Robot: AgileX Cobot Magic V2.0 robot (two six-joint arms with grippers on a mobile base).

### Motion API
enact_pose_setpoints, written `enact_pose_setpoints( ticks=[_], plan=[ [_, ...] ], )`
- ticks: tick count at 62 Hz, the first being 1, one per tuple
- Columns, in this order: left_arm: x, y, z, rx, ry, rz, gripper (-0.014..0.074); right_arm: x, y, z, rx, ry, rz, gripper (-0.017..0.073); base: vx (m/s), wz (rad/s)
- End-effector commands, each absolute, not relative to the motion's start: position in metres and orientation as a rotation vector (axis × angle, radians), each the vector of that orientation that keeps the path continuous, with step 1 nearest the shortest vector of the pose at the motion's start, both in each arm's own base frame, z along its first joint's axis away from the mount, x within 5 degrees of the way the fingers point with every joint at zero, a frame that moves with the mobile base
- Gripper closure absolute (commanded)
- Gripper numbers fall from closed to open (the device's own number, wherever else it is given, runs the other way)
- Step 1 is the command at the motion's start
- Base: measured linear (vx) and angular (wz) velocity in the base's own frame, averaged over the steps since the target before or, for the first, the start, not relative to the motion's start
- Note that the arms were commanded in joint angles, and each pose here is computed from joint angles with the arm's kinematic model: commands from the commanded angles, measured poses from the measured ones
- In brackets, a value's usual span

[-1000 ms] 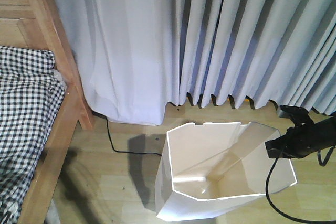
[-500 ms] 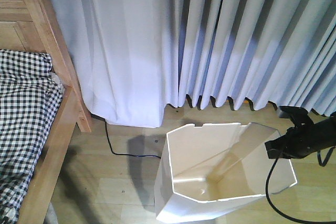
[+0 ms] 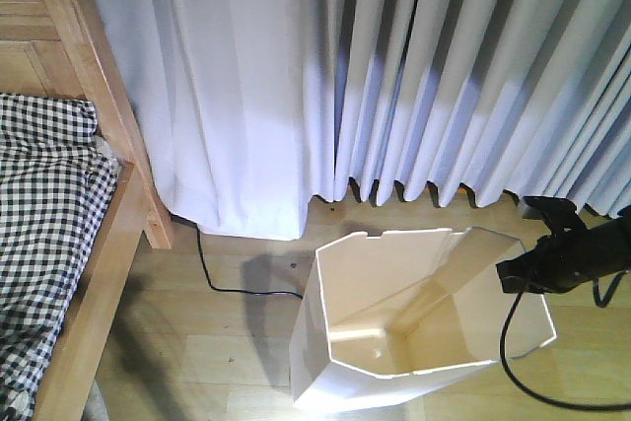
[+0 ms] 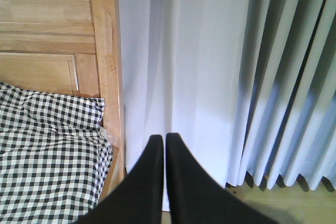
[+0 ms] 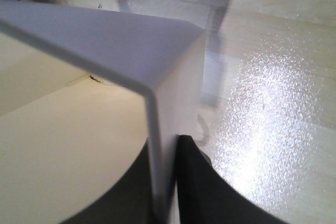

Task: Move trash bin to bedside with robot
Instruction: 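Lower the bin with the right gripper onto the floor by the bed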

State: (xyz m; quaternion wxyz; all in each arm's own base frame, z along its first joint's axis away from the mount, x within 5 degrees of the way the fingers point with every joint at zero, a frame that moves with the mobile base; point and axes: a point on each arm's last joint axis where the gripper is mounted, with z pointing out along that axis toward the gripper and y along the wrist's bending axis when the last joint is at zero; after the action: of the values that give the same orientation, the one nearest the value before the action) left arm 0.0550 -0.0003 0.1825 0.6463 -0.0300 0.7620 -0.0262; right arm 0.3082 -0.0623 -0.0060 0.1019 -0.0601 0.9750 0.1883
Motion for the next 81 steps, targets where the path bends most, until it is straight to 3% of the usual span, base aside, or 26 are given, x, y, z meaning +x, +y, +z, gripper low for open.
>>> enact_pose_setpoints(
  ticks=[1, 27, 34, 50, 67, 81],
  plan=[
    [0.056, 0.0, 0.179, -0.075, 1.683, -0.071, 0.0599, 0.329, -0.058, 0.009, -0.094, 2.771, 0.727, 0.0565, 0.0, 0.0],
    [0.056, 0.0, 0.179, -0.075, 1.683, -0.071, 0.0599, 0.372, -0.076, -0.069, 0.039, 2.809, 0.661, 0.0565, 0.0, 0.0],
    [0.056, 0.0, 0.179, -0.075, 1.683, -0.071, 0.0599, 0.384, -0.07, -0.087, 0.077, 2.815, 0.669, 0.0565, 0.0, 0.0],
    [0.056, 0.0, 0.179, -0.075, 1.683, -0.071, 0.0599, 0.409, -0.041, -0.122, -0.035, 2.808, 0.665, 0.0565, 0.0, 0.0],
    [0.056, 0.0, 0.179, -0.075, 1.683, -0.071, 0.0599, 0.432, -0.044, -0.15, 0.184, 2.75, 0.674, 0.0565, 0.0, 0.0],
    [0.056, 0.0, 0.179, -0.075, 1.683, -0.071, 0.0599, 0.443, -0.026, -0.165, 0.087, 2.75, 0.6, 0.0565, 0.0, 0.0]
  ],
)
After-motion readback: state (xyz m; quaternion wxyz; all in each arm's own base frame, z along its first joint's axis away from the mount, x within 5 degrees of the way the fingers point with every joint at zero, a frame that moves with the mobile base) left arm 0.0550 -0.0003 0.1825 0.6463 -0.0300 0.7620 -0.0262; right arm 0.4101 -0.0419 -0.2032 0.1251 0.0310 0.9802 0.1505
